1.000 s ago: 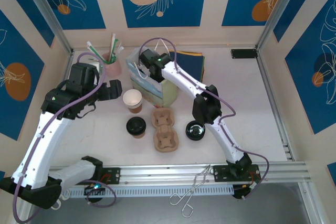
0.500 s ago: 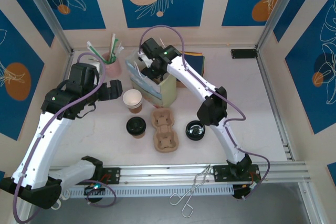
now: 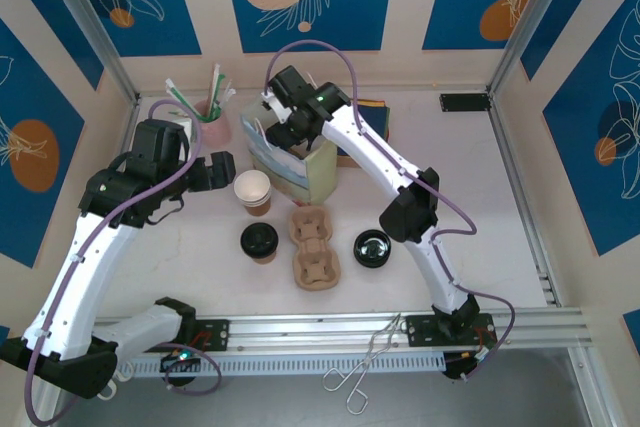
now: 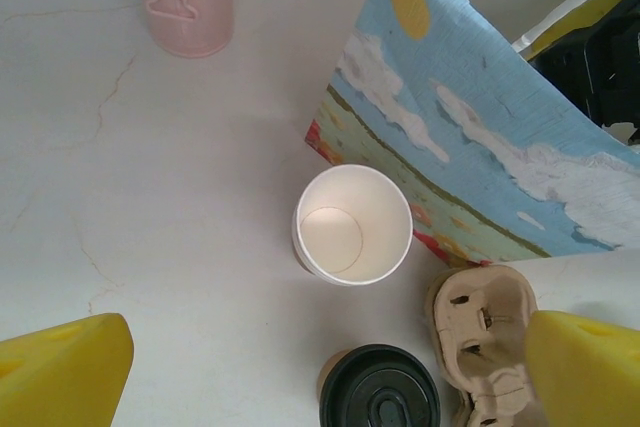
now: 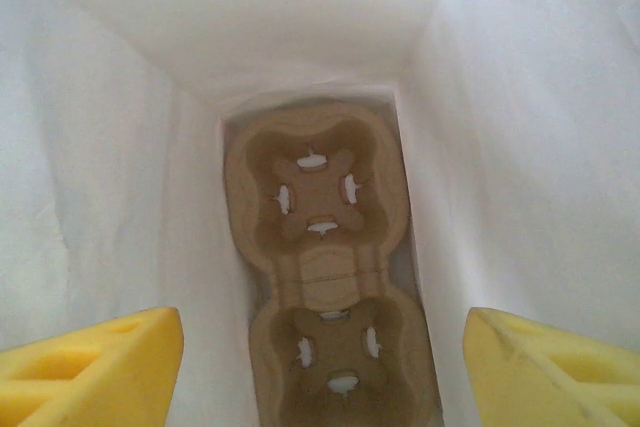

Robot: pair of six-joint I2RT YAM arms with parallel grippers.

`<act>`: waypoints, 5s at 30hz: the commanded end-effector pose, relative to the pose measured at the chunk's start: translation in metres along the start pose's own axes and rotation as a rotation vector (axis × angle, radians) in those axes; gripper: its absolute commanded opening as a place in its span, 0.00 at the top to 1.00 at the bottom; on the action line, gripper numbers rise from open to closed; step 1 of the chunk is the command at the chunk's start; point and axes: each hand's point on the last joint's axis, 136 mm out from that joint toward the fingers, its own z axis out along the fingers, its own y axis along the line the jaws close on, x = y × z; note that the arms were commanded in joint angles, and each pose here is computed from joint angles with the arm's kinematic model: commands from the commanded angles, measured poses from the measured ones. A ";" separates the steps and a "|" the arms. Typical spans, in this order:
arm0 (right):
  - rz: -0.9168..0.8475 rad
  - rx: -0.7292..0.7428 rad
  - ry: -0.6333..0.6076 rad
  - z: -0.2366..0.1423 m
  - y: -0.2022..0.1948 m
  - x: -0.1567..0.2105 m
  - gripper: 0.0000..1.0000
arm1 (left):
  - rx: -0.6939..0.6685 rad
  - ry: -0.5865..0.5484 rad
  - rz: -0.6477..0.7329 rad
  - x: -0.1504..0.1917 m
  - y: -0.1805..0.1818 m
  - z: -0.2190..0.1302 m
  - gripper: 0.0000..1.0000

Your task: Pack the takeout coffee

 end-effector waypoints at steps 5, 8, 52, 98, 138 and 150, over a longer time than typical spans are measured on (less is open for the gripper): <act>0.034 0.003 -0.149 -0.069 0.001 -0.026 0.22 | 0.037 -0.002 -0.032 0.000 -0.004 0.003 0.00; 0.046 0.010 -0.180 -0.082 -0.001 -0.031 0.21 | 0.045 0.000 -0.035 0.000 -0.005 0.004 0.00; 0.561 -0.092 -0.409 -0.185 -0.047 0.140 0.01 | 0.177 0.082 -0.169 0.035 -0.032 0.049 0.03; 0.522 -0.065 -0.431 -0.188 -0.056 0.162 0.01 | -0.050 0.124 -0.034 -0.034 -0.122 0.127 0.40; 0.528 -0.071 -0.357 -0.170 -0.056 0.158 0.01 | -0.025 0.189 0.102 -0.051 -0.110 0.144 0.67; 0.484 -0.093 -0.349 -0.174 -0.043 0.150 0.01 | 0.044 0.133 0.049 -0.058 -0.113 0.104 0.37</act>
